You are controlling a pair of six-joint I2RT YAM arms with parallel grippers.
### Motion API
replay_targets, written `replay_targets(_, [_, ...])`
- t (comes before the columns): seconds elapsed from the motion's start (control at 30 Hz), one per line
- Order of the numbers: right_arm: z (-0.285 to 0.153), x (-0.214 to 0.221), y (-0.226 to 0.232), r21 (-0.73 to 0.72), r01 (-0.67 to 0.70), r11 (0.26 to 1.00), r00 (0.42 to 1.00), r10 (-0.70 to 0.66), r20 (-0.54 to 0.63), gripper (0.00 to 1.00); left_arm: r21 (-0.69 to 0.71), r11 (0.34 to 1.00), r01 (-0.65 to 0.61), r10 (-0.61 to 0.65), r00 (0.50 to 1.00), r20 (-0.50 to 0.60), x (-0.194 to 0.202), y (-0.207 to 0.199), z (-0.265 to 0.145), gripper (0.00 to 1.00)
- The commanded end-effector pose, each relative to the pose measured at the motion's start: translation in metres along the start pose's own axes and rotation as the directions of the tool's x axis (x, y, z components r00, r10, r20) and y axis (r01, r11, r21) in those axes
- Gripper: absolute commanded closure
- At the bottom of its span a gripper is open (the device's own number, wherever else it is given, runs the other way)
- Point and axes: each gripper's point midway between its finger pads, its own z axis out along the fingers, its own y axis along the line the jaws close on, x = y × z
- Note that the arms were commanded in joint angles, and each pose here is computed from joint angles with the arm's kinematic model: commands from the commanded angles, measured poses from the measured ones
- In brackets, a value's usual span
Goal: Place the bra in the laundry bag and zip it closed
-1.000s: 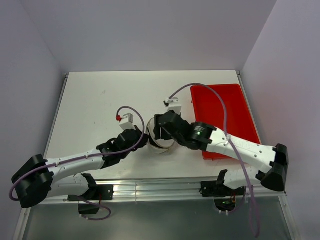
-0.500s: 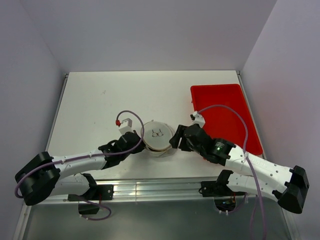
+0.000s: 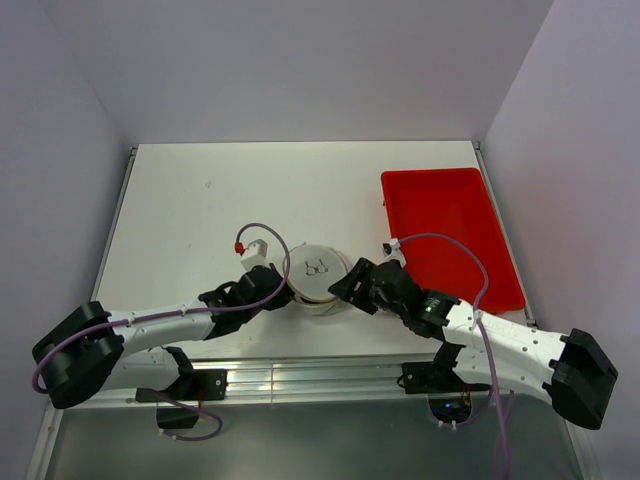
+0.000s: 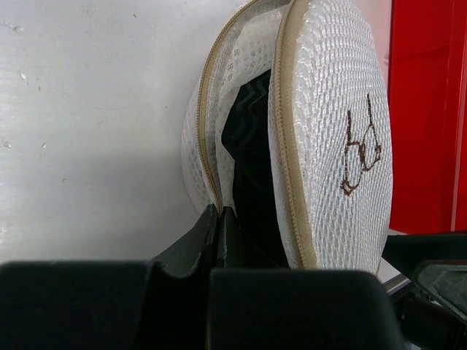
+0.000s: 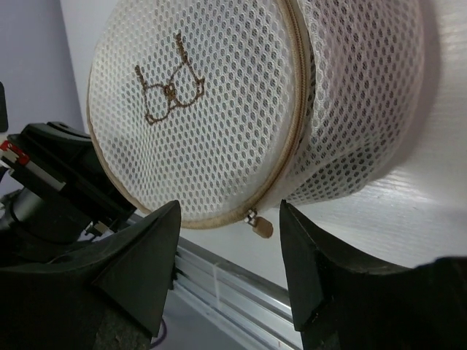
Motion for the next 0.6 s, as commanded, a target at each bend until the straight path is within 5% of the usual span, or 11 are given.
replay_targets(0.0, [0.006, -0.008, 0.019, -0.087, -0.093, 0.992, 0.995, 0.095, 0.024, 0.37, 0.041, 0.999, 0.020, -0.020, 1.000, -0.001, 0.000, -0.012, 0.000, 1.00])
replay_targets(0.57, [0.024, -0.016, -0.004, -0.050, -0.139, 0.989, 0.989, 0.141, 0.053, 0.40, 0.042, 0.999, 0.006, -0.006, 1.000, -0.008, 0.000, -0.013, 0.001, 1.00])
